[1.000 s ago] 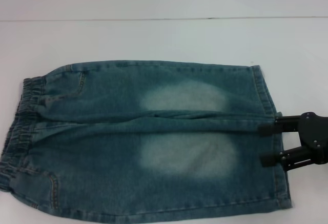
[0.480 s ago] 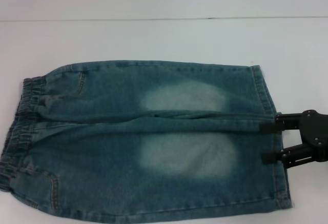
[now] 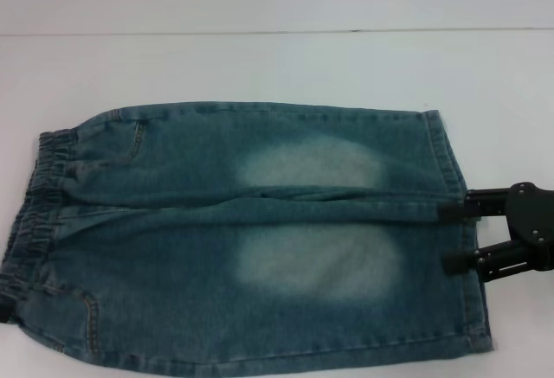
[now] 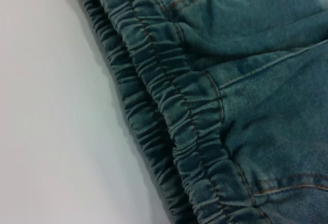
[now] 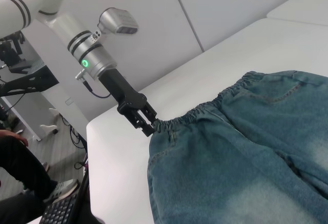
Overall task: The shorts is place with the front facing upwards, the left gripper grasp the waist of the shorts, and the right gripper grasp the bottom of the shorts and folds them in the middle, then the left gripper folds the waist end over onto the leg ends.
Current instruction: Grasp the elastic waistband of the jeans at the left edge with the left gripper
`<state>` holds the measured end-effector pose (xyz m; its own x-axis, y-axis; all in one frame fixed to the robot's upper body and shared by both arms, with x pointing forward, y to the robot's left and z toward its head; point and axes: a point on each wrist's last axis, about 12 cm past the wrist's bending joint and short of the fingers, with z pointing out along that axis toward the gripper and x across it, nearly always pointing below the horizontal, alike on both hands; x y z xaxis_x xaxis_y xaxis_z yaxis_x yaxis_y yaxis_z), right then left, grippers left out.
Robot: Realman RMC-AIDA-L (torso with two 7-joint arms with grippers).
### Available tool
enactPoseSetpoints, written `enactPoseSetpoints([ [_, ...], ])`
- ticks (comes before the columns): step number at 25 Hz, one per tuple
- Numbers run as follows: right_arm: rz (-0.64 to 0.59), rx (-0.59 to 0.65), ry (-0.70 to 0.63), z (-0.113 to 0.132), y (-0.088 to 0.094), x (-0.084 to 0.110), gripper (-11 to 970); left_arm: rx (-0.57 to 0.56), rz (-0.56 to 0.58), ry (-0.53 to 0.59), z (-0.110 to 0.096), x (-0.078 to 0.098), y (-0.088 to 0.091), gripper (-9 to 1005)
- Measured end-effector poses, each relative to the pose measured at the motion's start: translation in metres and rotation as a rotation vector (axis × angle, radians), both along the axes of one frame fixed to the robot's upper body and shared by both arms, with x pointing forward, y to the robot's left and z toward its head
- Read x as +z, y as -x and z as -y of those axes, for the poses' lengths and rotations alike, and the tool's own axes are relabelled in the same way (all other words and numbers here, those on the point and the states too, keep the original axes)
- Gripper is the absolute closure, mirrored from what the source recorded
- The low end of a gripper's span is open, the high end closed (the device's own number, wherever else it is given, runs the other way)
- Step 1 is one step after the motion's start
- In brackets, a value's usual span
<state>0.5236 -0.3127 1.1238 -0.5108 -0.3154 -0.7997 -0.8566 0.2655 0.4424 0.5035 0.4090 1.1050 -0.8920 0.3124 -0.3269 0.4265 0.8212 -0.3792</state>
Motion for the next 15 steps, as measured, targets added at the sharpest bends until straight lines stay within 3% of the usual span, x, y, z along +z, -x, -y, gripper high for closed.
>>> enactPoseSetpoints([
  [8, 0.003, 0.001, -0.001, -0.0001, 0.0, 0.0001, 18, -0.012, -0.006, 0.03, 0.0042, 0.0029, -0.0009, 447],
  [15, 0.004, 0.002, 0.001, -0.0004, -0.0005, 0.0002, 17, -0.023, -0.003, 0.037, 0.0063, 0.0041, -0.0022, 721],
])
